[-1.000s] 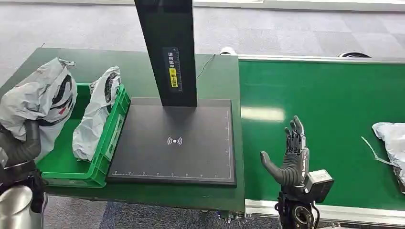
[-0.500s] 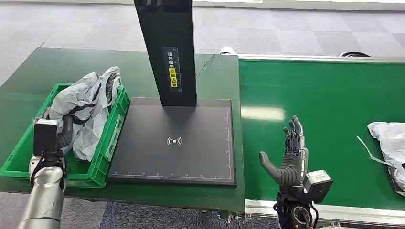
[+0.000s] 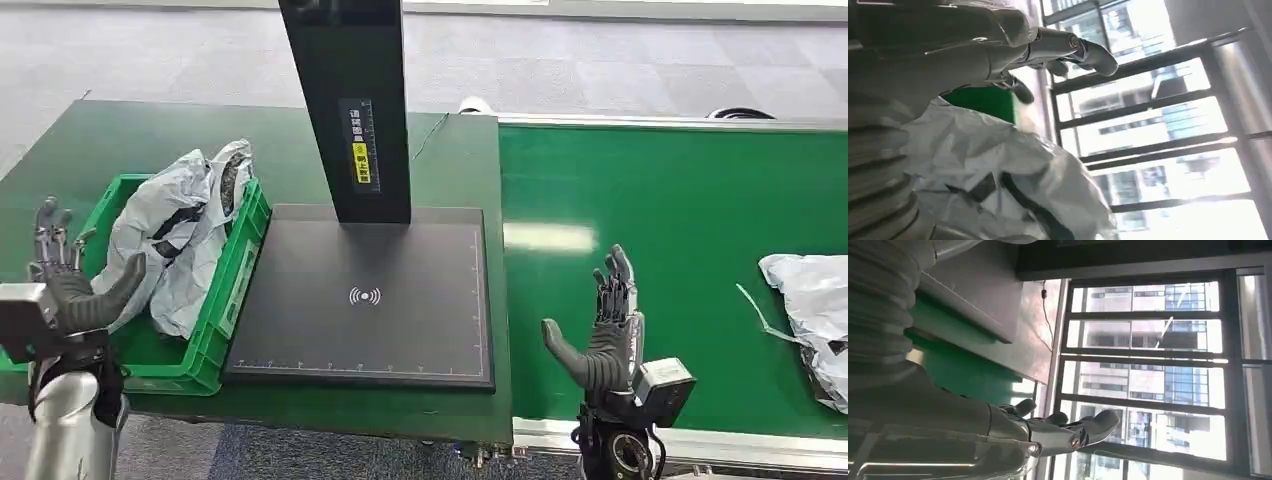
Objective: Moved the parcel from conveyor to table for the left to box.
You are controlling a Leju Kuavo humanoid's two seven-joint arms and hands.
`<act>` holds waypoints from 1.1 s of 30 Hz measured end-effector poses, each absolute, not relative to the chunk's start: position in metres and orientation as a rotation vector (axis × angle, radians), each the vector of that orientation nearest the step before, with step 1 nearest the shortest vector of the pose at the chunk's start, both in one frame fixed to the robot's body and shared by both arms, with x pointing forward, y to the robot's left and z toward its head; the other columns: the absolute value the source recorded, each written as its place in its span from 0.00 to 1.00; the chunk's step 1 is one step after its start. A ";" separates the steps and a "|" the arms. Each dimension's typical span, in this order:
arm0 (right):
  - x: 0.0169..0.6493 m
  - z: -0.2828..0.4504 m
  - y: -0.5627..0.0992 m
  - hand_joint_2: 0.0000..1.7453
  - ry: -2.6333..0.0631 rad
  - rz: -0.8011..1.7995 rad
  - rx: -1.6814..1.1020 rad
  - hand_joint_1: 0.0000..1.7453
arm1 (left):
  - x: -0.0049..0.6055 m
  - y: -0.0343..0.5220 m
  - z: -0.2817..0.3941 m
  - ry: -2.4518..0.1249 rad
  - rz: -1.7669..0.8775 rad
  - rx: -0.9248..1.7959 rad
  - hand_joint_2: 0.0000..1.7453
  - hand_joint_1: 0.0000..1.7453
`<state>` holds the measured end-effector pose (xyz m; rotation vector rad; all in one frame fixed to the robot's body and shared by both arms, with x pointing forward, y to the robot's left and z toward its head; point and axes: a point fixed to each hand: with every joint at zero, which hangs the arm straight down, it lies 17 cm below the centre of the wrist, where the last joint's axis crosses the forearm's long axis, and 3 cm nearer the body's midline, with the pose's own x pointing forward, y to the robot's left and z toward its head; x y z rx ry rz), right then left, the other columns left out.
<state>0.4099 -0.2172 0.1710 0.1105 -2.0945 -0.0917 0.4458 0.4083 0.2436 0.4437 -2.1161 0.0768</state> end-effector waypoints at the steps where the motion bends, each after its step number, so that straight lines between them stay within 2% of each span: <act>1: 0.410 0.171 -0.218 1.00 -2.093 -0.094 0.109 0.00 | 0.433 0.406 0.247 -2.143 0.091 0.433 1.00 0.00; 10: 0.401 0.162 -0.223 1.00 -2.075 -0.104 0.098 0.00 | 0.321 0.357 0.272 -2.333 0.130 0.373 1.00 0.00; 14: 0.399 0.162 -0.220 1.00 -2.074 -0.096 0.115 0.00 | 0.308 0.339 0.280 -2.354 0.154 0.323 1.00 0.00; 17: 0.399 0.155 -0.210 1.00 -2.044 -0.046 0.130 0.00 | 0.318 0.300 0.262 -2.274 0.060 0.235 1.00 0.00; 18: 0.399 0.151 -0.206 0.00 -2.030 -0.032 0.135 0.00 | 0.321 0.282 0.255 -2.259 0.019 0.211 1.00 0.00; 19: 0.399 0.147 -0.200 1.00 -2.013 -0.017 0.149 0.00 | 0.325 0.264 0.244 -2.232 -0.020 0.176 1.00 0.00; 26: 0.391 0.121 -0.149 1.00 -1.930 0.131 0.213 0.00 | 0.340 0.150 0.166 -2.027 -0.192 -0.131 1.00 0.00; 33: 0.377 0.109 -0.107 1.00 -1.900 0.187 0.270 0.00 | 0.332 0.093 0.124 -1.925 -0.321 -0.203 1.00 0.00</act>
